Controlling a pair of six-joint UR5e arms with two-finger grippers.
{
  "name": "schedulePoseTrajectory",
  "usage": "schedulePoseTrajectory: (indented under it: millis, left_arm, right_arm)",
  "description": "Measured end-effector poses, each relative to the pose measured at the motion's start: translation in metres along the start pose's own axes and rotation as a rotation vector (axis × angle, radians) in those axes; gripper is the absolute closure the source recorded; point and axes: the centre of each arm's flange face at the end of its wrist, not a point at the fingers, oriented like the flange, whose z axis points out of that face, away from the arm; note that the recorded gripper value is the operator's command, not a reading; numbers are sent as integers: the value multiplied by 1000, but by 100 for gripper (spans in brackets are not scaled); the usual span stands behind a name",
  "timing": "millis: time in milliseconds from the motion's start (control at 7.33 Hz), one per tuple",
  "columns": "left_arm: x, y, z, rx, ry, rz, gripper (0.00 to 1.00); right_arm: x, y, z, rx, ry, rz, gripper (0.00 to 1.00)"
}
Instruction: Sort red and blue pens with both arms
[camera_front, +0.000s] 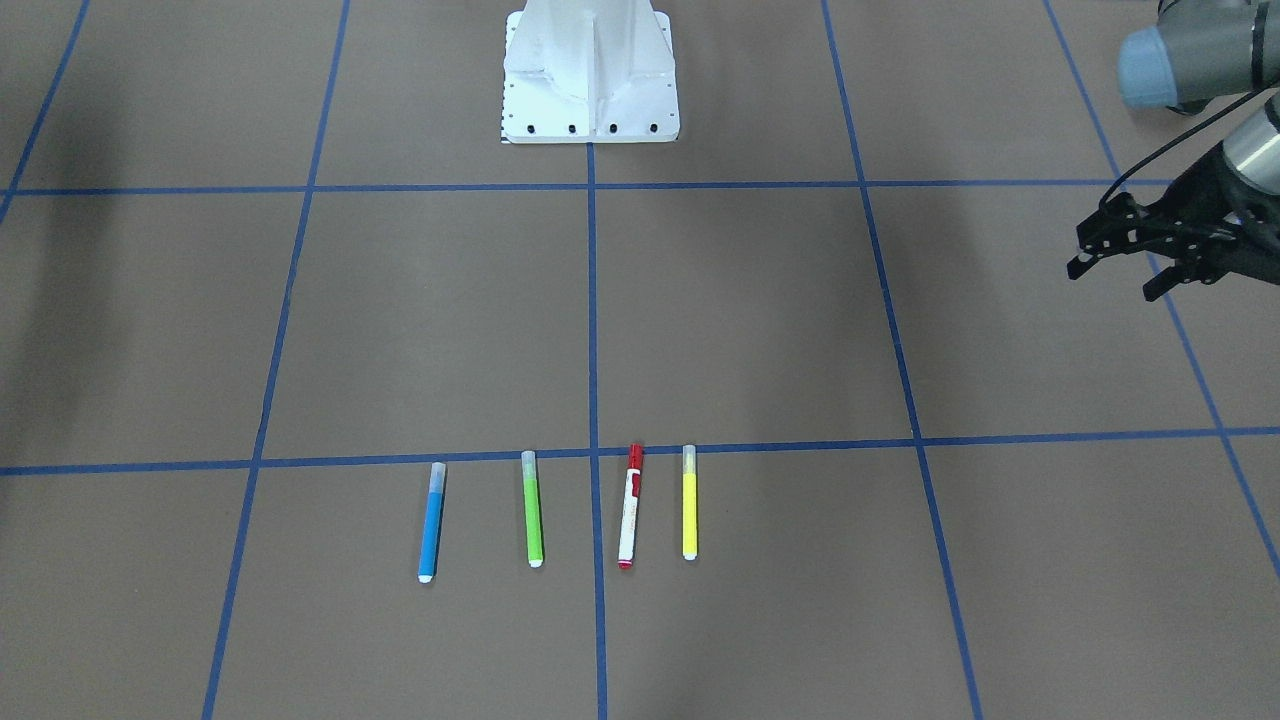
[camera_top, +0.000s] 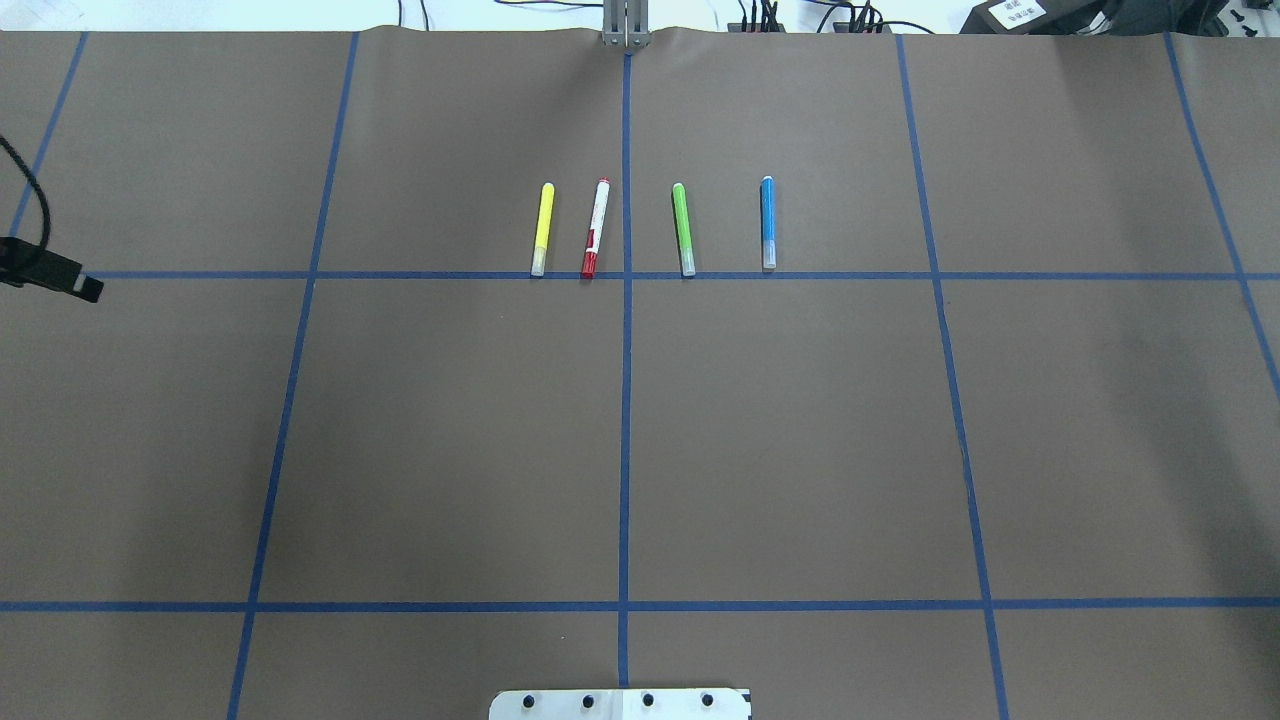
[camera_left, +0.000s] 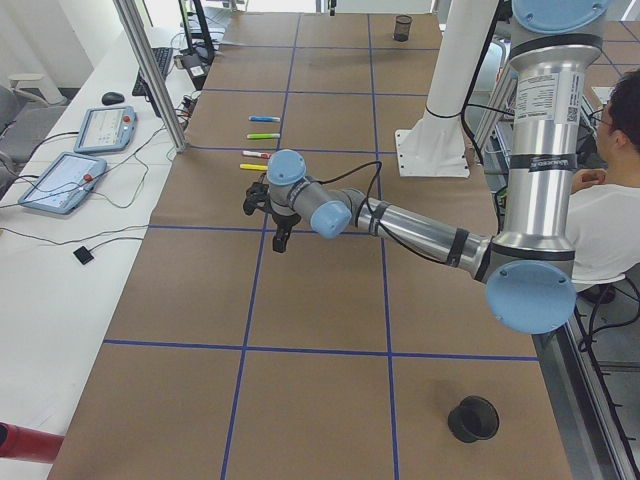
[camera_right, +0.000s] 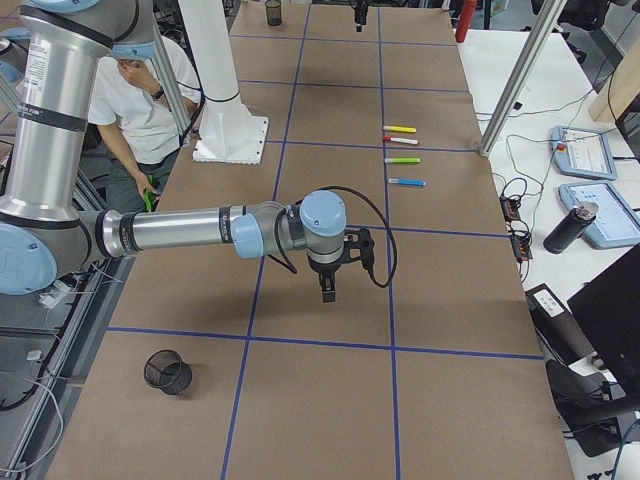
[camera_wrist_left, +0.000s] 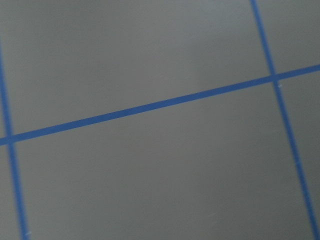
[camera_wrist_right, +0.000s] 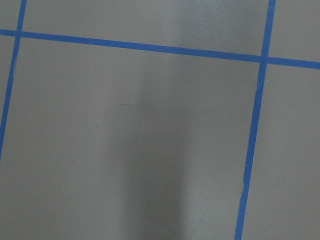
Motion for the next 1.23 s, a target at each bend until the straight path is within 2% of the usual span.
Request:
schedulePoseTrajectory:
  millis: [409, 545, 818, 1091, 1227]
  left_arm:
    - [167, -65, 57, -44, -10, 14, 1]
    - [215, -85, 71, -55, -34, 24, 1]
    - [296, -123, 118, -43, -99, 72, 2]
    - [365, -184, 167, -5, -110, 87, 9]
    - [397, -213, 193, 19, -135, 90, 14]
  right_arm:
    - [-4, -1, 4, -8, 0, -14, 0]
    - [-5, -1, 4, -8, -1, -16, 0]
    - [-7, -3, 5, -9, -2, -21, 0]
    - [-10, -5, 6, -10, -4, -32, 0]
    - [-12, -5, 7, -12, -5, -36, 0]
